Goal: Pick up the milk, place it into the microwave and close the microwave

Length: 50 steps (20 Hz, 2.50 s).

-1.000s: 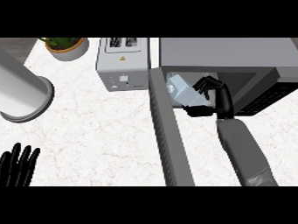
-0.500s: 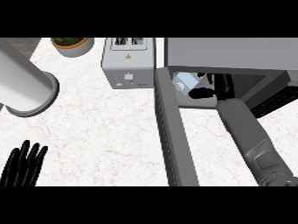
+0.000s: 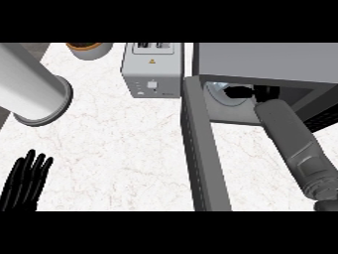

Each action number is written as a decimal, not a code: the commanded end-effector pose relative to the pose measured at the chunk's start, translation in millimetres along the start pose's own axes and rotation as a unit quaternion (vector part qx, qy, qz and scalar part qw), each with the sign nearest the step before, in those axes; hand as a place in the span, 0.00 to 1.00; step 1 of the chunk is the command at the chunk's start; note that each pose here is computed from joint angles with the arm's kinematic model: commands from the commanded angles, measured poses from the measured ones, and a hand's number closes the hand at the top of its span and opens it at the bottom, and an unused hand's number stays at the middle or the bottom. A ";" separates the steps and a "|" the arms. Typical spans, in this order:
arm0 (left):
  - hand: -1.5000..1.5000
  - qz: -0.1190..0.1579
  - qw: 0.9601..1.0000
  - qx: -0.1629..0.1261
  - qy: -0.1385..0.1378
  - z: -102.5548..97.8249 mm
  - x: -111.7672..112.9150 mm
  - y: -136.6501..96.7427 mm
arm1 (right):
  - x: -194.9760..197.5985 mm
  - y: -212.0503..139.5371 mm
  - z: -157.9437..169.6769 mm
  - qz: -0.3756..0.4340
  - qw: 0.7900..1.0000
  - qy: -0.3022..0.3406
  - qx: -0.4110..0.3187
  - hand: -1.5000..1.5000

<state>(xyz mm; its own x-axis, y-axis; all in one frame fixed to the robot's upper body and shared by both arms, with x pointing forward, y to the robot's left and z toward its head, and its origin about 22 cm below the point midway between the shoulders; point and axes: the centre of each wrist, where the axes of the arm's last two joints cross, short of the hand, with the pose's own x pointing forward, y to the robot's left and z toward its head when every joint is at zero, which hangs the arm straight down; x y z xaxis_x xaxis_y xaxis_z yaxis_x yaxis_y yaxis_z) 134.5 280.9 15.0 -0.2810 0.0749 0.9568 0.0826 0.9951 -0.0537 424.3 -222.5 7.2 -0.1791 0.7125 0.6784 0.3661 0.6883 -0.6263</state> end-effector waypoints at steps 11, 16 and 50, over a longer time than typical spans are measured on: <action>0.00 -0.032 0.999 -0.033 0.012 -6.6 -9.6 -2.4 | 1.9 -15.9 -18.0 0.099 0.995 -0.002 -0.017 0.00; 0.00 -0.029 0.999 -0.034 0.000 -12.5 -4.8 -12.5 | 10.2 -4.0 -14.5 0.049 0.998 -0.019 0.030 0.00; 0.00 -0.009 0.998 -0.067 -0.002 -28.7 -24.7 -49.2 | -95.8 -7.9 108.9 -0.283 0.953 0.019 0.110 0.00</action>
<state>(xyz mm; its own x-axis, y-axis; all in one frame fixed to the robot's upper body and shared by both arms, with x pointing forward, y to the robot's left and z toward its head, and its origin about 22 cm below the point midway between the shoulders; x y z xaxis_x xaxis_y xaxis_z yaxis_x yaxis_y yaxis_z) 158.6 227.4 9.7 -0.2789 0.0580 0.9586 0.2002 0.9797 -0.0010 362.9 -249.0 -76.9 -0.2731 0.2792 0.9206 0.0455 0.9596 -0.2776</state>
